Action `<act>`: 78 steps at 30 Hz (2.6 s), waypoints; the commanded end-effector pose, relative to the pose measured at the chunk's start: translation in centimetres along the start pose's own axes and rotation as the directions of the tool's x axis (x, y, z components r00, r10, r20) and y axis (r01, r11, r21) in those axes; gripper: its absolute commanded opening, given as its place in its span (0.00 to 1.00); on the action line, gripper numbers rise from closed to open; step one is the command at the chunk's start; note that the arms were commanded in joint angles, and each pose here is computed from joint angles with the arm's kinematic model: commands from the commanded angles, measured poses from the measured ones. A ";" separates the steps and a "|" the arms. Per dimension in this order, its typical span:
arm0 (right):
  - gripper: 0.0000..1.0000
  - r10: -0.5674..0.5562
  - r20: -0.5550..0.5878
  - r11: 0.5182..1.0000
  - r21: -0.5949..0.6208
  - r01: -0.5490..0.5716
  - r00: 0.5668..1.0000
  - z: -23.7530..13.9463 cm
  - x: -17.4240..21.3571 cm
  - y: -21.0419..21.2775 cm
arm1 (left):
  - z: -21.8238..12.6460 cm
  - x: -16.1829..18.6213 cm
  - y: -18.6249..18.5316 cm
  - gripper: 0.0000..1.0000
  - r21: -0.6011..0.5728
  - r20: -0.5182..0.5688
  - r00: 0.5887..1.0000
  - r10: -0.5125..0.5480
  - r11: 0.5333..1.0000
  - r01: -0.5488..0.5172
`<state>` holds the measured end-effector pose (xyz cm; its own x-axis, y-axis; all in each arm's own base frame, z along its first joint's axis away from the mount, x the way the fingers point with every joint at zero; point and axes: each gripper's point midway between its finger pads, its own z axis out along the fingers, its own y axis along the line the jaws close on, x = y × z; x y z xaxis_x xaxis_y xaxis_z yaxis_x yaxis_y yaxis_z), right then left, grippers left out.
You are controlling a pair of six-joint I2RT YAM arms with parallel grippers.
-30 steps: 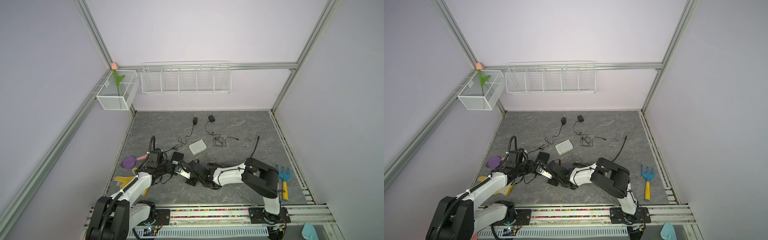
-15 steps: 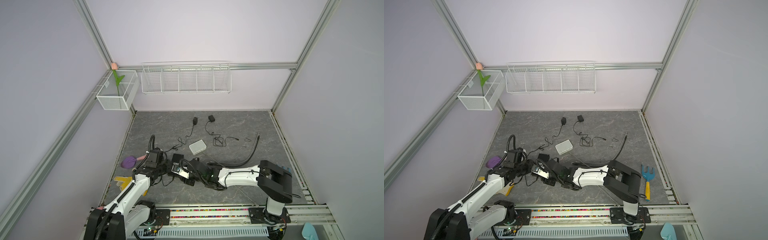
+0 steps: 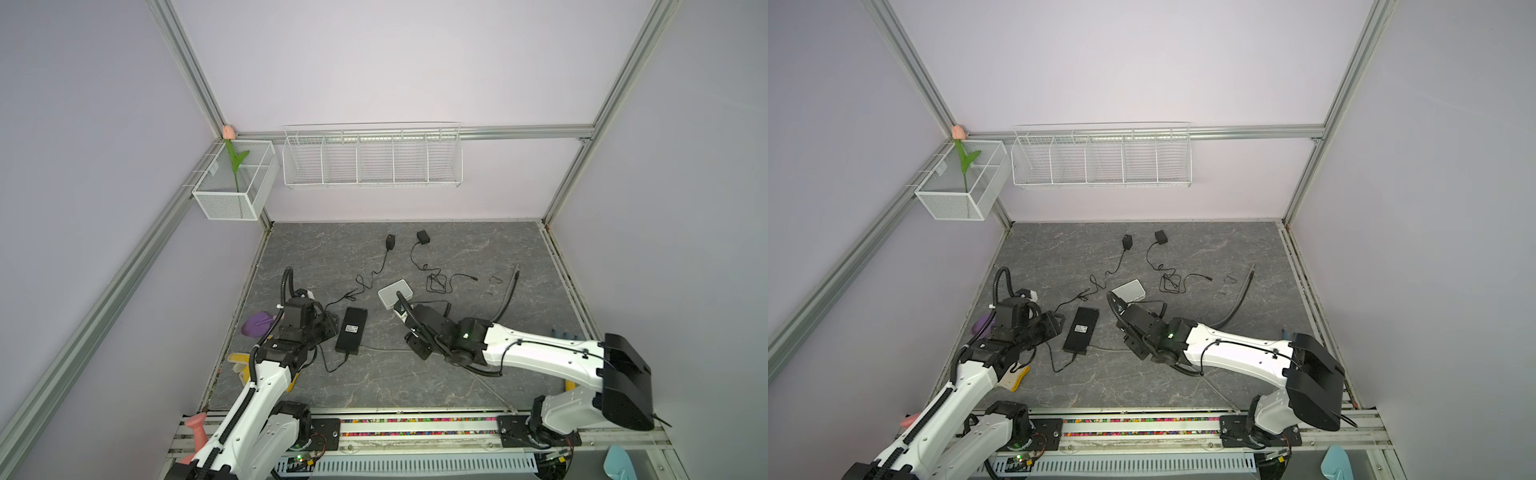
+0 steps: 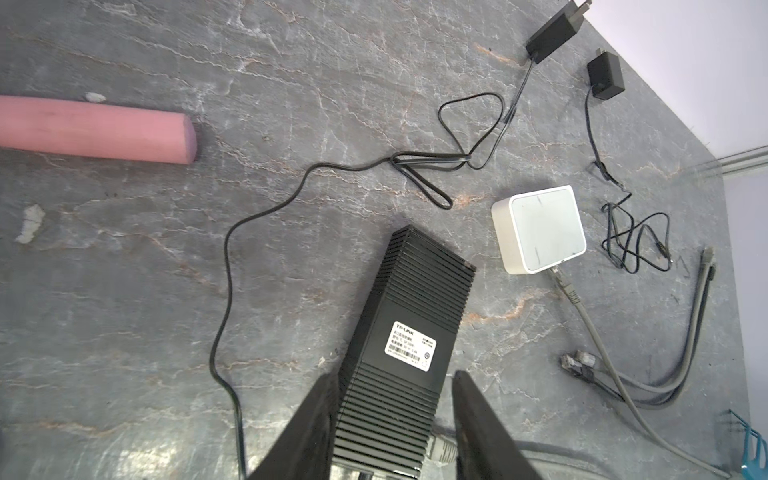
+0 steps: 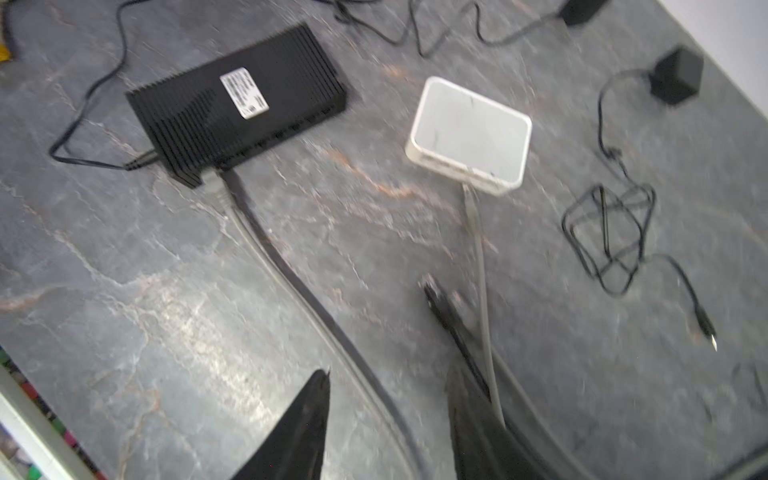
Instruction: Insert the plug into the switch port
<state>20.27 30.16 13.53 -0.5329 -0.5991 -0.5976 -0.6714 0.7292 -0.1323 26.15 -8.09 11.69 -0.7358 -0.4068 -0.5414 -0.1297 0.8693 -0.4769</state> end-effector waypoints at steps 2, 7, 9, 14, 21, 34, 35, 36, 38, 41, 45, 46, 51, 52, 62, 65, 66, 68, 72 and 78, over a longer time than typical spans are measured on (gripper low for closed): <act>0.48 0.234 -0.191 0.972 0.038 -0.231 0.953 -2.0 7.4 -1.1 | 0.4 0.4 -0.5 0.45 0.052 0.000 1.000 -0.013 0.999 0.013; 0.48 0.337 -0.271 0.941 0.054 -0.335 0.902 -2.5 12.2 -1.4 | 0.7 0.9 -0.9 0.45 0.089 -0.023 1.000 -0.012 0.996 0.014; 0.48 0.372 -0.295 0.928 0.092 -0.362 0.880 -2.7 13.6 -1.9 | 0.6 1.0 -1.0 0.45 0.096 -0.021 1.000 -0.011 0.995 0.013; 0.48 0.425 -0.308 0.905 0.135 -0.403 0.851 -2.6 15.8 -2.5 | 0.4 1.1 -0.9 0.45 0.103 -0.002 1.000 -0.009 0.995 0.010; 0.49 0.437 -0.366 0.899 0.140 -0.416 0.822 -0.7 17.9 -1.6 | 0.6 1.1 -1.0 0.46 0.107 -0.007 1.000 -0.012 0.994 0.012; 0.50 0.477 -0.340 0.870 0.317 -0.379 0.810 1.3 17.4 -5.5 | 0.3 1.0 -0.9 0.45 0.098 -0.003 1.000 -0.004 0.995 0.004; 0.50 0.477 -0.335 0.869 0.322 -0.377 0.813 1.6 17.0 -5.8 | 0.3 1.0 -0.9 0.45 0.100 -0.002 1.000 -0.005 0.995 0.006; 0.50 0.478 -0.339 0.869 0.319 -0.378 0.811 2.0 16.7 -6.0 | 0.3 1.0 -0.9 0.45 0.102 -0.001 1.000 -0.007 0.995 0.007; 0.50 0.473 -0.354 0.873 0.314 -0.374 0.807 2.8 16.3 -6.2 | 0.2 1.1 -1.0 0.45 0.103 -0.003 1.000 -0.004 0.995 0.004; 0.48 0.456 -0.385 0.885 0.294 -0.362 0.802 3.3 15.5 -5.6 | -0.2 1.0 -0.9 0.46 0.096 -0.002 1.000 0.010 0.995 -0.010; 0.47 0.399 -0.346 0.913 0.239 -0.332 0.849 2.0 13.7 -4.4 | -0.7 0.9 -0.8 0.46 0.090 0.014 1.000 0.013 0.996 -0.014; 0.47 0.381 -0.325 0.920 0.228 -0.320 0.865 1.4 13.0 -4.4 | -0.7 0.8 -0.8 0.46 0.093 0.019 1.000 0.012 0.996 -0.013; 0.48 0.289 -0.201 0.948 0.193 -0.251 0.936 -0.6 8.9 -5.7 | -0.2 0.5 -1.3 0.46 0.105 0.006 1.000 0.014 0.994 -0.014; 0.49 0.263 -0.173 0.959 0.152 -0.238 0.949 -0.8 7.5 -5.6 | -0.2 0.4 -1.4 0.46 0.108 0.005 1.000 0.015 0.994 -0.015; 0.50 0.131 -0.119 0.988 -0.070 -0.140 0.984 4.4 -1.0 -5.3 | -2.0 0.3 -2.7 0.47 0.187 0.038 0.999 -0.004 0.982 -0.003; 0.48 0.082 -0.158 0.992 -0.080 -0.096 0.984 6.9 -1.8 -5.2 | -2.7 0.7 -2.8 0.47 0.209 0.043 0.999 -0.014 0.978 0.004; 0.47 0.076 -0.172 0.993 -0.075 -0.090 0.982 7.9 -1.9 -5.4 | -2.9 0.8 -2.9 0.47 0.215 0.043 0.999 -0.017 0.977 0.007; 0.43 0.078 -0.193 0.993 -0.069 -0.093 0.978 9.4 -2.2 -5.9 | -3.1 1.0 -2.9 0.47 0.225 0.043 0.999 -0.026 0.974 0.016; 0.39 0.081 -0.228 0.993 -0.067 -0.099 0.970 11.9 -2.2 -6.5 | -3.4 1.2 -3.2 0.48 0.251 0.040 0.998 -0.038 0.968 0.027; 0.38 0.080 -0.273 0.994 -0.046 -0.096 0.959 14.3 -1.4 -7.4 | -3.8 1.0 -4.0 0.48 0.286 0.040 0.999 -0.037 0.958 0.024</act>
<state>32.94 30.25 4.24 -0.7174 -0.5880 -0.3736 -0.6225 0.7819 -0.0352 23.74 -10.74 15.76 -0.6914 -0.4444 -0.5697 0.0513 0.7563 -0.6523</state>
